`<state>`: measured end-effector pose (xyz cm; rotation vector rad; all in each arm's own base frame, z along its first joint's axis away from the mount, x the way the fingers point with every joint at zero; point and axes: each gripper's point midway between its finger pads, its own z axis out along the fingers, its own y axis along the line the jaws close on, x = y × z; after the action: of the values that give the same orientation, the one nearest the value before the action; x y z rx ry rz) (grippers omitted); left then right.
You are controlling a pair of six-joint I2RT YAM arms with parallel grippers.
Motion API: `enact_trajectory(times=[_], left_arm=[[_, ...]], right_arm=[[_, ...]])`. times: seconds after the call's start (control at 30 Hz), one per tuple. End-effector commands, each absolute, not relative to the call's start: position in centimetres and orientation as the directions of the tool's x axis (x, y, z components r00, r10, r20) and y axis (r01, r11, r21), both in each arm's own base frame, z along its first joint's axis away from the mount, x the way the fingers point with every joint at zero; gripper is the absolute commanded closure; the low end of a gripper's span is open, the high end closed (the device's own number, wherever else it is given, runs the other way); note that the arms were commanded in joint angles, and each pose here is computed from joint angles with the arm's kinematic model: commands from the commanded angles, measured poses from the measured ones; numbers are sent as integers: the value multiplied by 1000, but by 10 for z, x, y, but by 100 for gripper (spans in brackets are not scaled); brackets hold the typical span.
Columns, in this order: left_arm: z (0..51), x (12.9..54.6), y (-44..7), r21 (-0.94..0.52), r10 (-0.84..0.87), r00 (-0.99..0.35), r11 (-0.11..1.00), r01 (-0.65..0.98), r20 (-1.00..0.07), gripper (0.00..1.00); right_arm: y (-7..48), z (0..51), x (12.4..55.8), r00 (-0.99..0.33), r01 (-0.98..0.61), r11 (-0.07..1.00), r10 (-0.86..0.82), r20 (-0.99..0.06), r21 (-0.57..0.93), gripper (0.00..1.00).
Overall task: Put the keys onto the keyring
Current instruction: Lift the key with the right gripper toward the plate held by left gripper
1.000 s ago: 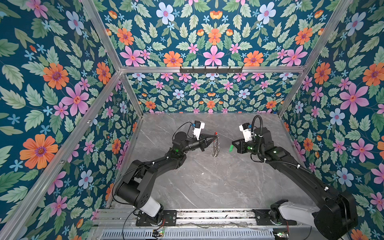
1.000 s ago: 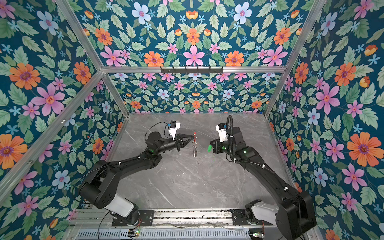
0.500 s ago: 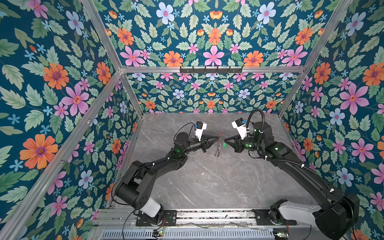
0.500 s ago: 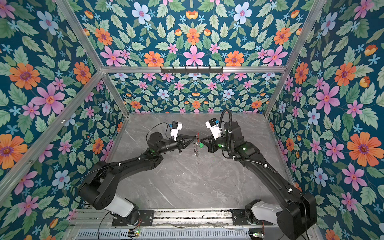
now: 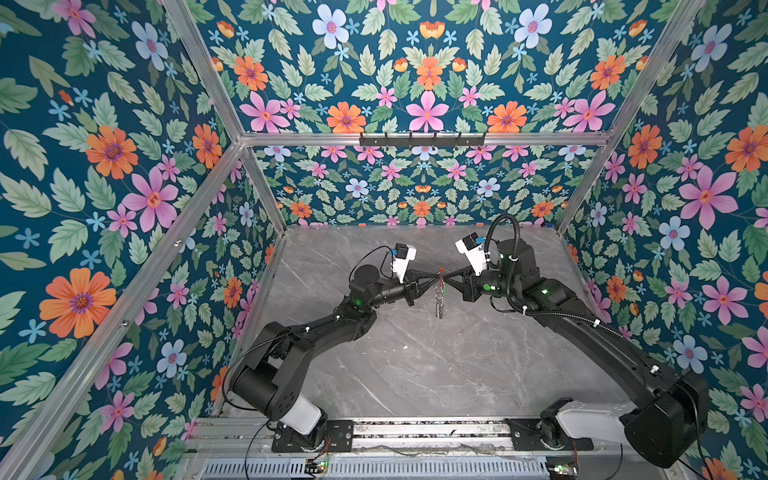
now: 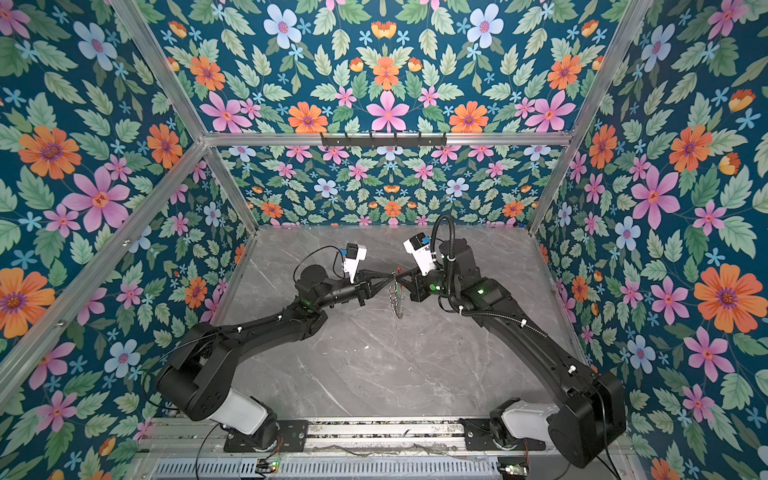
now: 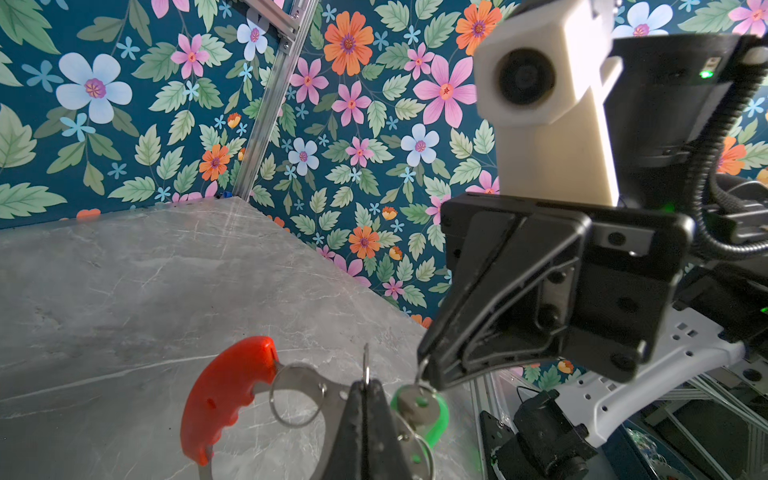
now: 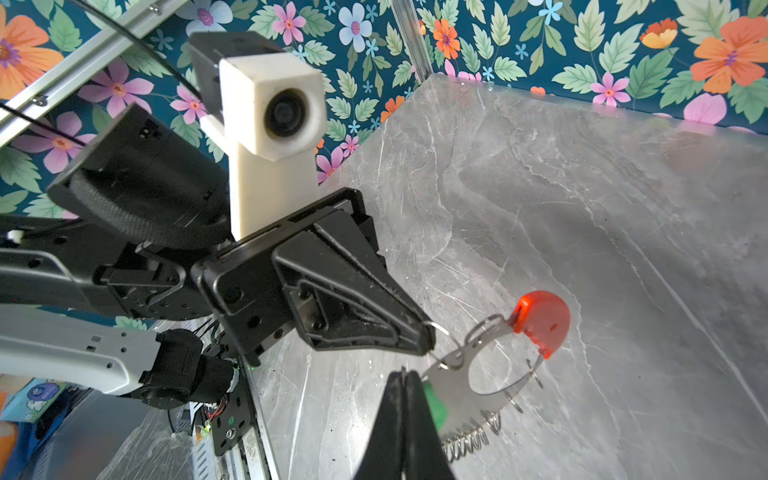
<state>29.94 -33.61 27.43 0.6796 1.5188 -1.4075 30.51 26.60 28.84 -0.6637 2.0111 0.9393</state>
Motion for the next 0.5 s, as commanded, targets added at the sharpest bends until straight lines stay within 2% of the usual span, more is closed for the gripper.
enact_trajectory(times=[0.0,0.17,0.47], left_arm=[[282,299,-337,-430,-194,-396,180,885,-897,100],[282,298,-339,-429,-193,-397,175,886,-897,100],[282,300,-341,-444,-192,-413,168,880,-891,100]], right_arm=[[265,292,315,-503,-709,624,-119,-856,330,100],[261,291,326,-490,-680,664,-97,-866,311,100],[263,298,327,-468,-685,659,-72,-881,310,100]])
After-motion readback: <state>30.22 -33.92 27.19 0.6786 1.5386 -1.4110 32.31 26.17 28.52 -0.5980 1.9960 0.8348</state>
